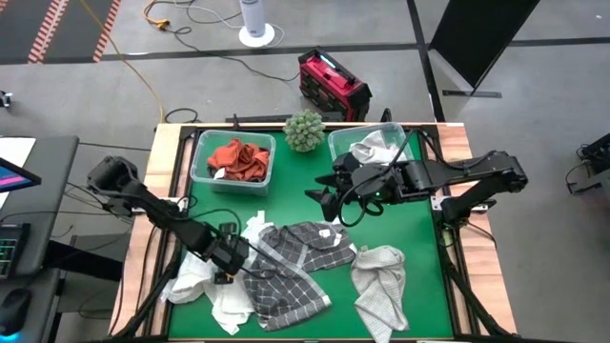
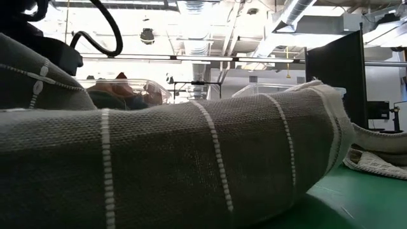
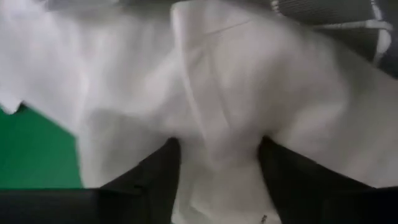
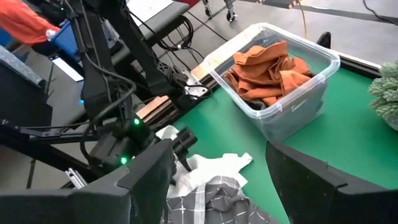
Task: Sort towels by color in basket
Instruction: Put the white towel into the right transparent bin
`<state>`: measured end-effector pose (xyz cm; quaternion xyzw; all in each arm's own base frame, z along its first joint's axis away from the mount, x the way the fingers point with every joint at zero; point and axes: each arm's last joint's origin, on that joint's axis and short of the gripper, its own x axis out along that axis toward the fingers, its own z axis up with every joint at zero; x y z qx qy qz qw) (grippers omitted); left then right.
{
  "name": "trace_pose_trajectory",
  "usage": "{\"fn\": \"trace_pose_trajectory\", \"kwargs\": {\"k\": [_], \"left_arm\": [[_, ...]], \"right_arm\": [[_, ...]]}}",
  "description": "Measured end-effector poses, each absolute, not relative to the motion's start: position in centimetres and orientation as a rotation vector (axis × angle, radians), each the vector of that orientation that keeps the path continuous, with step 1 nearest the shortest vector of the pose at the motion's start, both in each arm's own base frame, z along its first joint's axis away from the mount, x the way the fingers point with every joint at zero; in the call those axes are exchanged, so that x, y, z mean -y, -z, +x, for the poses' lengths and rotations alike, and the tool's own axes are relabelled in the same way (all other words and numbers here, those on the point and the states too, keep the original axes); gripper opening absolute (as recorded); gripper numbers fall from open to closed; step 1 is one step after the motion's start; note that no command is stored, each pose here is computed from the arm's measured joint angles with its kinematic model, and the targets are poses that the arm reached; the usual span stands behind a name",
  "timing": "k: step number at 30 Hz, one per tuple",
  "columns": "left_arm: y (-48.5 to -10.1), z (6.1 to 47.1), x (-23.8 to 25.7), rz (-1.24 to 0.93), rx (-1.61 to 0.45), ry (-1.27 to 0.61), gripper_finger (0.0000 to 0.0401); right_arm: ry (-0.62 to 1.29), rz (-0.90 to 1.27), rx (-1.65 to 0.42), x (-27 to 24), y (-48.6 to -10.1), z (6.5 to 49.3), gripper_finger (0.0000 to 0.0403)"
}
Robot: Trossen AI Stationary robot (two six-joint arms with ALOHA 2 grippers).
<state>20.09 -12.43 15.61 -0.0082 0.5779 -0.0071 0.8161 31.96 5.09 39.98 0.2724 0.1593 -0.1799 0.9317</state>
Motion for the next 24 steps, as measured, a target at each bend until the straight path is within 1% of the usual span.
{"fn": "trace_pose_trajectory", "kwargs": {"k": [2, 4, 6, 7, 12, 15, 19, 22, 24], "left_arm": [[-15.3, 20.4, 12.6, -0.019, -1.225, 0.023, 0.0165], [-15.3, 20.5, 12.7, -0.025, -1.218, 0.026, 0.0104], [-15.4, 20.3, 12.6, -0.036, -1.223, 0.011, 0.0034], [-15.7, 20.2, 12.4, -0.044, -1.223, 0.002, 0.0020], [-18.6, 18.8, 11.3, -0.096, -1.147, -0.043, 0.0006], [-21.7, 17.8, 10.1, -0.176, -1.002, -0.055, 0.0004], [-26.6, 16.4, 8.4, -0.273, -0.669, -0.033, 0.0003], [-30.5, 15.4, 7.1, -0.242, -0.339, -0.021, 0.0002], [-32.3, 14.9, 6.2, -0.217, -0.179, -0.061, 0.0002]], "right_arm": [[0.366, 0.559, -0.321, -5.1, -40.0, 32.0, 0.0285], [0.361, 0.565, -0.306, -5.1, -40.2, 32.0, 0.0285], [0.359, 0.566, -0.301, -5.1, -40.2, 32.1, 0.0285], [0.359, 0.566, -0.301, -5.1, -40.2, 32.1, 0.0285], [0.359, 0.565, -0.302, -5.1, -40.2, 32.1, 0.0285], [0.358, 0.565, -0.301, -5.1, -40.2, 32.1, 0.0285], [0.335, 0.538, -0.297, -5.2, -40.4, 32.1, 0.0285], [0.291, 0.470, -0.273, -5.6, -40.7, 32.3, 0.0286], [0.249, 0.411, -0.230, -5.9, -41.2, 32.6, 0.0286]]}}
